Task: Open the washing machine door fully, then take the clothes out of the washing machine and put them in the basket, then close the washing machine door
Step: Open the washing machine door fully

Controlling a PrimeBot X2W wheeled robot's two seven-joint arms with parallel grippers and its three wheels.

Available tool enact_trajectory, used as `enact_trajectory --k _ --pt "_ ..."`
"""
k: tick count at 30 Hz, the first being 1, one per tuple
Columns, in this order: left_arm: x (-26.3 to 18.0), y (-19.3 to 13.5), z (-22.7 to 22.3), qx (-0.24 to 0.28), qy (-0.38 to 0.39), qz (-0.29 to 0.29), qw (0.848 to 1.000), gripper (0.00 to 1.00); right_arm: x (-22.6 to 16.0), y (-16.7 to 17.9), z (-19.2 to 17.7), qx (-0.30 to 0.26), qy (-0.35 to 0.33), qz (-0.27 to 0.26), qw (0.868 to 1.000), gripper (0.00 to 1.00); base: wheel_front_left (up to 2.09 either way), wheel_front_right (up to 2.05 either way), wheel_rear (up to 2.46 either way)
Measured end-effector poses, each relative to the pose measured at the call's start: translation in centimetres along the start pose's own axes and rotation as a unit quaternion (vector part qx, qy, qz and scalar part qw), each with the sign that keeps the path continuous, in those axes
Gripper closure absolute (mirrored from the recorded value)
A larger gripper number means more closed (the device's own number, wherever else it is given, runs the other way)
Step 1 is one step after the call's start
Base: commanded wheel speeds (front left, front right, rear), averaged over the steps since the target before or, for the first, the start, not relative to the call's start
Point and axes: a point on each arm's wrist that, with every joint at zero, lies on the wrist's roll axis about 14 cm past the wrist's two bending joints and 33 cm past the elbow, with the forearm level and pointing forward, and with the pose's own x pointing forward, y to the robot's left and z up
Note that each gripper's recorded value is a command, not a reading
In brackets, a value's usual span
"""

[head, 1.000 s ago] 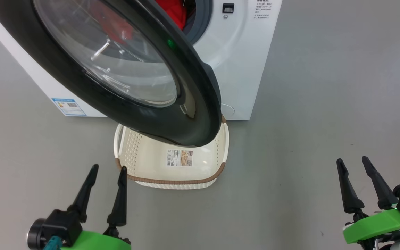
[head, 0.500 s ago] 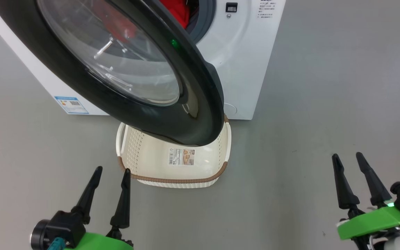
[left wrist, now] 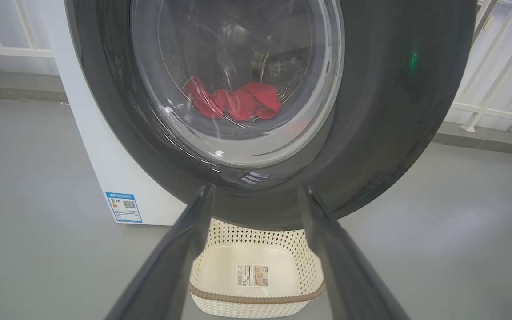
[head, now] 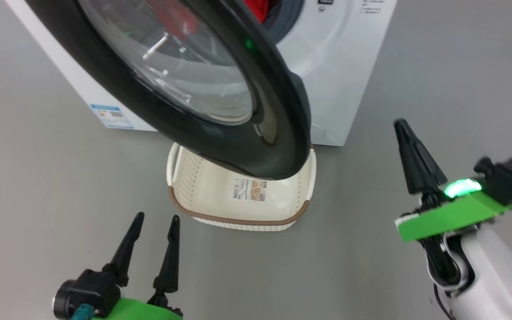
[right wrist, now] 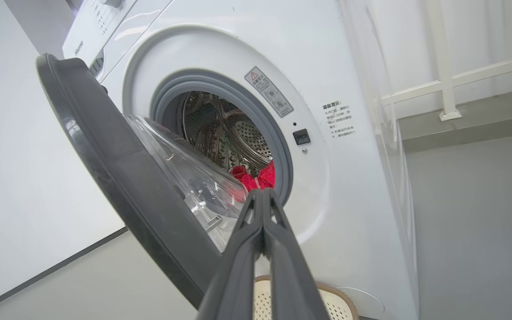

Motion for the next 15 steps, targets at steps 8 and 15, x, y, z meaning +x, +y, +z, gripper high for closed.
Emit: enact_trajectory --k 8,15 --pt "-0.5 0.5 -0.2 -0.009 0.004 0.013 1.000 0.00 3.7 3.8 -1.0 0.044 0.027 0.076 0.996 1.00 0.00 0.00 0.00" --pt "-0.2 0.7 -0.2 -0.014 0.004 0.022 1.000 0.00 6.0 5.5 -3.0 0.093 0.082 0.117 0.985 1.00 0.00 0.00 0.00"
